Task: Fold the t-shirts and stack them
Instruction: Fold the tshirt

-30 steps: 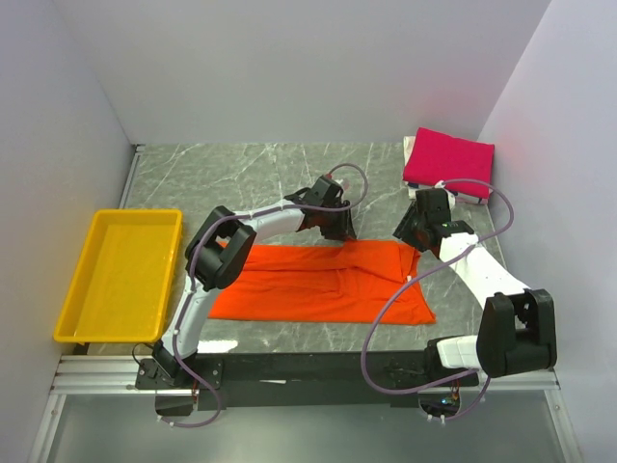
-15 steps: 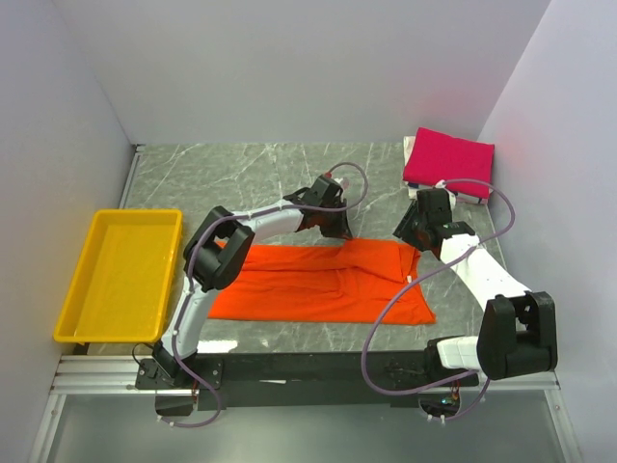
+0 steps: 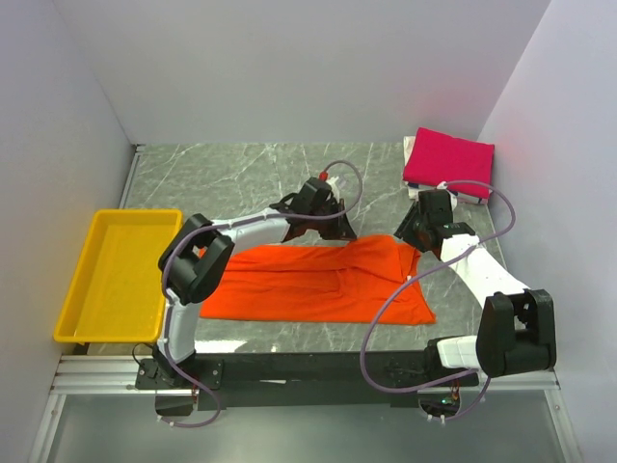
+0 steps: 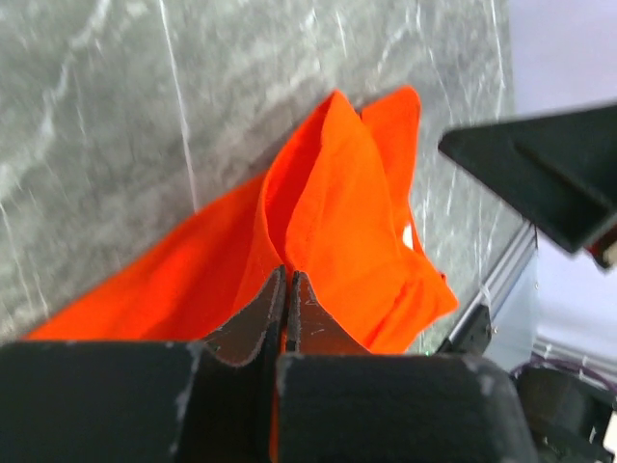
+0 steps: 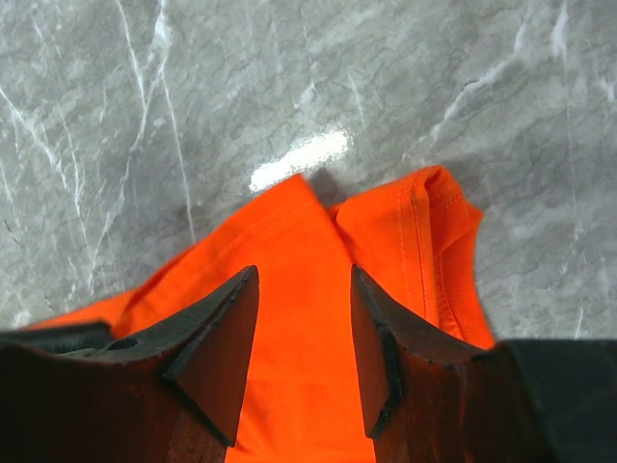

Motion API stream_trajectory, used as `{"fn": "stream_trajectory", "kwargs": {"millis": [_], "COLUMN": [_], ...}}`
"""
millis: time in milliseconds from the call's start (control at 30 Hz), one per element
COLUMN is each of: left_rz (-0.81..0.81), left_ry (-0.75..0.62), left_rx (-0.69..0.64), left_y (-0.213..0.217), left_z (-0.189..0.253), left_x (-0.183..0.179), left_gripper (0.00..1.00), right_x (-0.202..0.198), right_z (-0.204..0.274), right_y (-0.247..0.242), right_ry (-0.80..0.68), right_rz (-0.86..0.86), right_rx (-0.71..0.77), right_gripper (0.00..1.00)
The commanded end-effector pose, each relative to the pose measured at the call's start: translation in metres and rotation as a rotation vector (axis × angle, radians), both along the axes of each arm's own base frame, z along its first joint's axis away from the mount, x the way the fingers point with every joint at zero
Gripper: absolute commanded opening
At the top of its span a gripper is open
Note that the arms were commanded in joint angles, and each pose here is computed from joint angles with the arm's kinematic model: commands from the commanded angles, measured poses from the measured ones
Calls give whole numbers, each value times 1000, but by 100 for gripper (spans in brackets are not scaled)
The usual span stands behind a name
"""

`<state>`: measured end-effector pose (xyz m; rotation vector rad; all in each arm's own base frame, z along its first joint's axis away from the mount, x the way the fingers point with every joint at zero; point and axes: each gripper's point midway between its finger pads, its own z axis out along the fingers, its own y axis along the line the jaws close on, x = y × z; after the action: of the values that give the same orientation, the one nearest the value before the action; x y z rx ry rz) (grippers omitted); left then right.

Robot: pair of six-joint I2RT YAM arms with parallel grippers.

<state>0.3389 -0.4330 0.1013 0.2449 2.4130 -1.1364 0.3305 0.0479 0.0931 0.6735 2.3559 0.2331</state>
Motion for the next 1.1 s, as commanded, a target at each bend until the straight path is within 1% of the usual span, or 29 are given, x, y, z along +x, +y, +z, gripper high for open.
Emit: {"fn": "stream_trajectory", "kwargs": {"millis": [0,100,400,600,900,1067], "left_rz": [-48,-74,-129,-163,-207,-225], "left_ry": [-48,-52,-30,-32,-32,-38], "left_rx": [-111,-124,-114,-144,-127,-84], "left_y": [-8,-5,7,12,14,17], "left_z": [38,43,18,22,17,12], "left_x": [-15,-28,-67,-84,-110,-121], "left_gripper": [1,1,1,1,1,1], "right_x": [5,5,-4,-13,-26,-34], "right_z": [6,6,-1,-5,0,-3], "right_y": [-4,-3,-1,-1,-1,0], "right_ry": [-36,-36,-25,-19,-37,-35], "right_rz": [-4,-1,11,8,1,2], "right_rx": [-7,-2,11,18,31,39], "right_gripper": [50,50,50,50,50,50]}}
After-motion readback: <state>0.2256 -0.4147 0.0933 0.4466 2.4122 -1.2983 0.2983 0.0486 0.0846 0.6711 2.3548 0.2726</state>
